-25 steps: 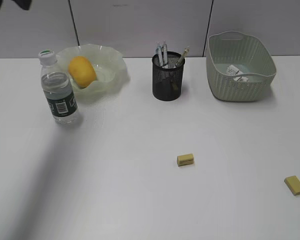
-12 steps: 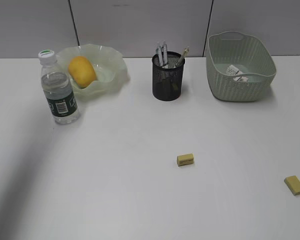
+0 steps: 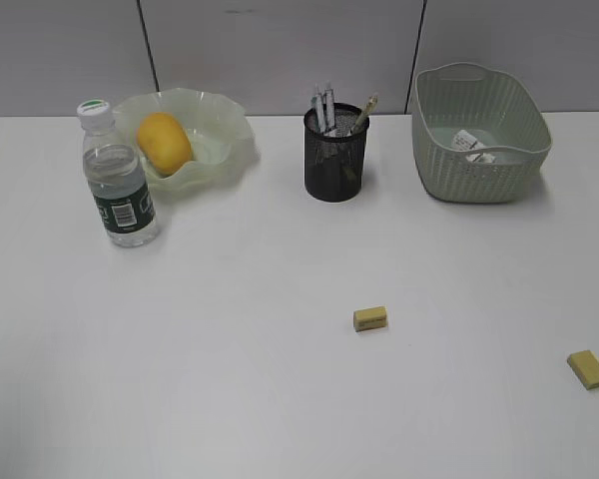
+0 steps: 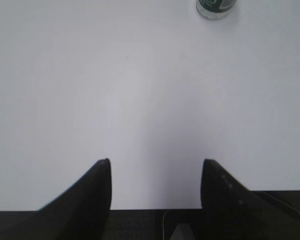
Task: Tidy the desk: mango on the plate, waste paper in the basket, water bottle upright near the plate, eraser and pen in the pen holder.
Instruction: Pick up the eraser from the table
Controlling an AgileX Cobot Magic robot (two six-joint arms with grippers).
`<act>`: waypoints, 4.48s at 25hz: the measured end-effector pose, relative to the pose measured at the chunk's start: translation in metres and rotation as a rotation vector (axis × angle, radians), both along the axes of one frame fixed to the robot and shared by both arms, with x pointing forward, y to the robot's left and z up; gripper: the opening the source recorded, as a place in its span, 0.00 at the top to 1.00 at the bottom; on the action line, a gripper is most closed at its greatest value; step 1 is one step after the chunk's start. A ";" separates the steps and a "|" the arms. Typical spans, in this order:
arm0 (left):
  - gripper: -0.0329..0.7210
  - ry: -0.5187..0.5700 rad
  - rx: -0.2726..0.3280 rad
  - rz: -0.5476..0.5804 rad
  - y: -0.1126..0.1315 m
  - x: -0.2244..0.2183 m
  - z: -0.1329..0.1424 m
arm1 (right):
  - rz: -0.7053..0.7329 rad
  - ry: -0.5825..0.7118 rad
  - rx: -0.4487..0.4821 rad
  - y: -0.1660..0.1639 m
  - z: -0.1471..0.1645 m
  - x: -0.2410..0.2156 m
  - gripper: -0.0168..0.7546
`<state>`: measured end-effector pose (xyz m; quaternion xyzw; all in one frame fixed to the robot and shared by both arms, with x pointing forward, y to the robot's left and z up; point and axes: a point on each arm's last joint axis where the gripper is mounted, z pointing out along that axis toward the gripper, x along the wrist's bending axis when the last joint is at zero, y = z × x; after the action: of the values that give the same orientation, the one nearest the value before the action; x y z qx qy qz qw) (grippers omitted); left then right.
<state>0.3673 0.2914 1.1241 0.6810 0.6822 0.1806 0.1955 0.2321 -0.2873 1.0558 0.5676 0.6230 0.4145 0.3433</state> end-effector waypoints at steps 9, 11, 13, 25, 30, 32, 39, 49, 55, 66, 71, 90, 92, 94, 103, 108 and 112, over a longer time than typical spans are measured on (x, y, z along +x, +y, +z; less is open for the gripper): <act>0.38 -0.300 -0.049 -0.009 0.007 -0.088 -0.036 | 0.000 0.000 0.001 0.000 0.000 0.000 0.43; 0.38 -0.338 -0.053 -0.009 0.008 -0.099 -0.045 | 0.000 0.000 0.001 0.000 0.000 0.000 0.43; 0.38 -0.383 -0.057 -0.010 0.009 -0.110 -0.053 | 0.000 0.000 0.001 0.000 0.000 0.000 0.43; 0.38 -0.577 -0.052 0.000 0.012 -0.138 -0.065 | 0.000 0.000 0.001 0.000 0.000 0.000 0.43; 0.38 -0.578 -0.045 -0.008 0.012 -0.138 -0.065 | 0.000 0.000 0.001 0.000 0.000 0.000 0.43; 0.38 -0.578 -0.049 -0.009 0.011 -0.138 -0.065 | 0.000 0.000 0.001 0.000 0.000 0.000 0.43; 0.38 -0.579 -0.058 -0.013 0.011 -0.138 -0.065 | 0.000 0.000 0.001 0.000 0.000 0.000 0.43; 0.38 -0.579 -0.058 -0.013 0.011 -0.138 -0.065 | 0.000 0.000 0.001 0.000 0.000 0.000 0.43; 0.38 -0.579 -0.058 -0.013 0.011 -0.138 -0.065 | 0.001 0.001 0.003 0.000 0.000 0.000 0.43; 0.38 -0.580 -0.058 -0.013 0.011 -0.138 -0.065 | 0.002 0.083 0.000 0.000 0.001 0.011 0.43; 0.38 -0.580 -0.058 -0.013 0.011 -0.138 -0.065 | -0.009 0.321 0.014 0.000 0.010 0.051 0.43; 0.38 -0.581 -0.058 -0.013 0.011 -0.138 -0.065 | -0.005 0.965 -0.054 -0.003 -0.026 0.243 0.43; 0.38 -0.581 -0.058 -0.013 0.011 -0.138 -0.065 | -0.005 1.026 -0.067 -0.004 -0.041 0.252 0.43; 0.38 -0.581 -0.058 -0.013 0.011 -0.138 -0.065 | -0.004 1.082 -0.061 -0.004 -0.059 0.262 0.43; 0.38 -0.581 -0.058 -0.013 0.011 -0.138 -0.065 | 0.033 1.096 -0.109 0.011 -0.110 0.291 0.30; 0.38 -0.581 -0.058 -0.013 0.011 -0.138 -0.065 | 0.090 1.097 -0.163 0.028 -0.127 0.296 0.29; 0.38 -0.581 -0.058 -0.013 0.011 -0.138 -0.065 | 0.091 1.128 -0.186 0.028 -0.138 0.297 0.29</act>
<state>0.2292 0.3021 1.0590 0.5991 0.5980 0.3474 0.4033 0.5293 -0.2592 0.9175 0.6411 0.7674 0.0053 -0.0117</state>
